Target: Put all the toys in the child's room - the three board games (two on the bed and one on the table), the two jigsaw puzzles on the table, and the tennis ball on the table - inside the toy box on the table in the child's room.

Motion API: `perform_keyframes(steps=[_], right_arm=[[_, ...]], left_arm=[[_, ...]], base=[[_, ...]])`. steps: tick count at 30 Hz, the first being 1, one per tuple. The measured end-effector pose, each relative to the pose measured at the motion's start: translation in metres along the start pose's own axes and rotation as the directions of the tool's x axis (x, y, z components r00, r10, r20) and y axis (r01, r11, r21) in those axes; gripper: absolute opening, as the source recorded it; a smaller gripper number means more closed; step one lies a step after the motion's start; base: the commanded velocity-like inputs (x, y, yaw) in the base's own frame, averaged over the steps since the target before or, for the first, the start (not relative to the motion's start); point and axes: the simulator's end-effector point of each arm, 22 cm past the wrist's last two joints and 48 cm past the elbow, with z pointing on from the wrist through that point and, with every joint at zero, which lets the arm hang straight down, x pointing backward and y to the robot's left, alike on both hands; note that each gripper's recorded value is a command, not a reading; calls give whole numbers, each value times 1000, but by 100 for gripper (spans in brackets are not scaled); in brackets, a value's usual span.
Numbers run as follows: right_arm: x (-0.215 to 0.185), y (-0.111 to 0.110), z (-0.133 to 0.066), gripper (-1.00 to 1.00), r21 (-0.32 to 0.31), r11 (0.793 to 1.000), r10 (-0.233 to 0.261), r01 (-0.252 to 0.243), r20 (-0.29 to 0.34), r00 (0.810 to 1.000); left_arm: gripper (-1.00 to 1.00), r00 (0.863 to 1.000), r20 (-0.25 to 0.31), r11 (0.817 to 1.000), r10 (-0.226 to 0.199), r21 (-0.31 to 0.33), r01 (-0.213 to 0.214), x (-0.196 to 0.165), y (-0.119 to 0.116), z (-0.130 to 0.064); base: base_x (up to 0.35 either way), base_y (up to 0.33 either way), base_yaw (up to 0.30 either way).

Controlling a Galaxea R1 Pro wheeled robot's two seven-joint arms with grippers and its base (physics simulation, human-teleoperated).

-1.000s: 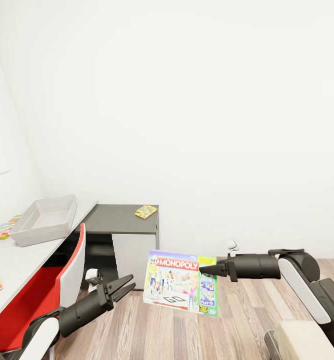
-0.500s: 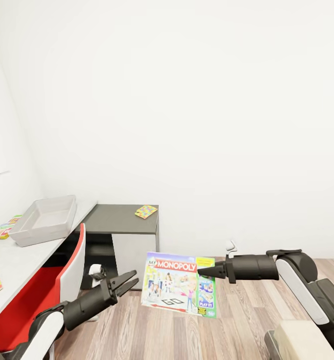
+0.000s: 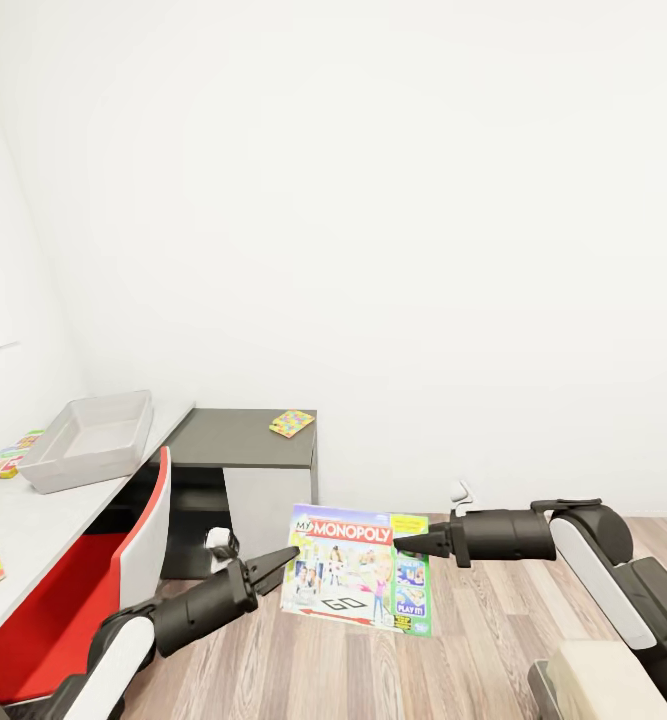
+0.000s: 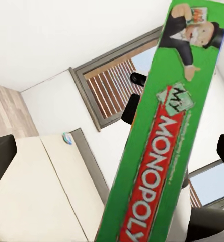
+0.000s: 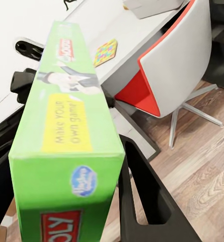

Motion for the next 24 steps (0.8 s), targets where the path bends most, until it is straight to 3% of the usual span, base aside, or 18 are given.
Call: perform_keyframes(steps=[14, 24], right_arm=[[0, 0, 0, -100, -1, 1000, 1, -1, 0, 1000], [0, -2, 0, -100, 7, 1000, -4, 4, -2, 1000]], left_arm=[[100, 999, -44, 1000, -5, -21, 4, 24, 6, 25], [100, 998, -63, 1000, -2, -31, 0, 32, 8, 32]], base=[[0, 0, 0], [0, 0, 0]])
